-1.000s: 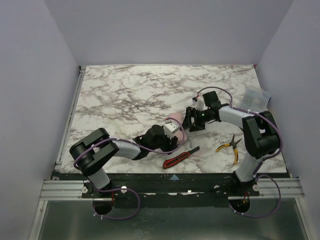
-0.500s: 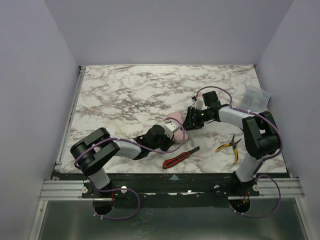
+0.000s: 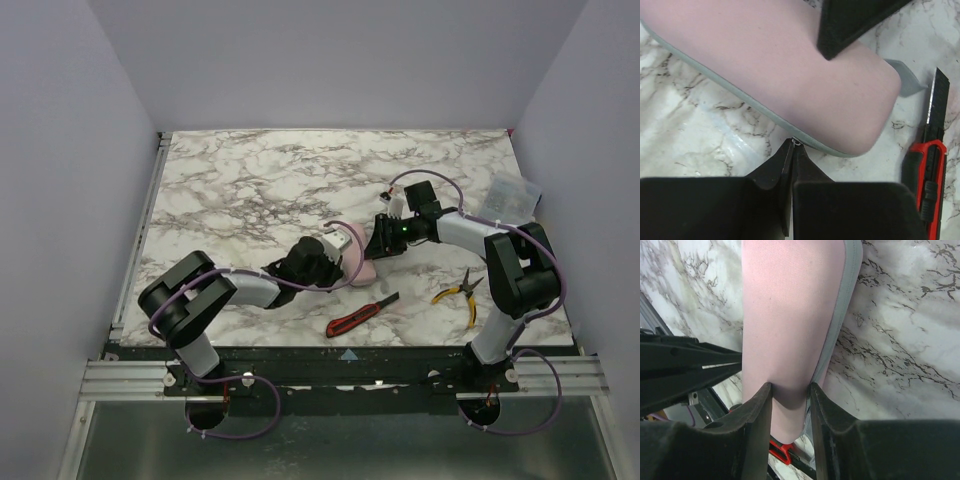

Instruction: Open the umbrella

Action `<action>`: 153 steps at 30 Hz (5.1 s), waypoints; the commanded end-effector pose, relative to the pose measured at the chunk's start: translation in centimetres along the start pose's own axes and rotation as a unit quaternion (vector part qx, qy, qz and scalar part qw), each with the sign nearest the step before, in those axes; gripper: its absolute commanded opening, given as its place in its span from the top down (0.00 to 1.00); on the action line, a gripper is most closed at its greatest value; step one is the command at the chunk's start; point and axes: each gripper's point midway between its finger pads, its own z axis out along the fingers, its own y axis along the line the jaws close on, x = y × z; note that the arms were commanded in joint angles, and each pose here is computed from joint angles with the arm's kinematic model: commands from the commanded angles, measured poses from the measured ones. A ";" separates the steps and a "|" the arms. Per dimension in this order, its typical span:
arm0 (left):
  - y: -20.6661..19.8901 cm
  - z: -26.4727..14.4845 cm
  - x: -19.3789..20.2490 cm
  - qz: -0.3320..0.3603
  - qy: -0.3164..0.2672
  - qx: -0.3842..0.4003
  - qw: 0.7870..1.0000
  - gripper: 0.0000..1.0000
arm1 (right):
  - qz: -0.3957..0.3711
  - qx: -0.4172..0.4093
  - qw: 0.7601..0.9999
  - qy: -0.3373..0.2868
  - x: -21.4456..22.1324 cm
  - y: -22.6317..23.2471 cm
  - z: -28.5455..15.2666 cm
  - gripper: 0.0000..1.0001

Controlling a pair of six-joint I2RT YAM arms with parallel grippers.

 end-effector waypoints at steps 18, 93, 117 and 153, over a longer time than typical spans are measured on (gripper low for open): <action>5.5 1.8 -4.4 -0.081 -0.006 -0.047 0.996 1.00 | -0.008 0.073 0.995 0.074 4.7 -4.3 1.4 0.82; 1.4 0.7 -2.4 -0.204 0.070 0.074 0.974 0.97 | -0.369 0.101 0.923 -0.039 -4.6 0.7 -5.6 0.11; 3.0 -0.2 -0.6 -0.200 0.085 0.042 0.975 1.00 | -0.573 0.124 0.807 0.073 1.6 -4.6 -0.4 0.52; 8.9 -0.1 -4.4 -0.091 0.049 -0.043 0.994 1.00 | -0.622 0.085 0.765 0.144 6.9 -7.0 -0.5 0.61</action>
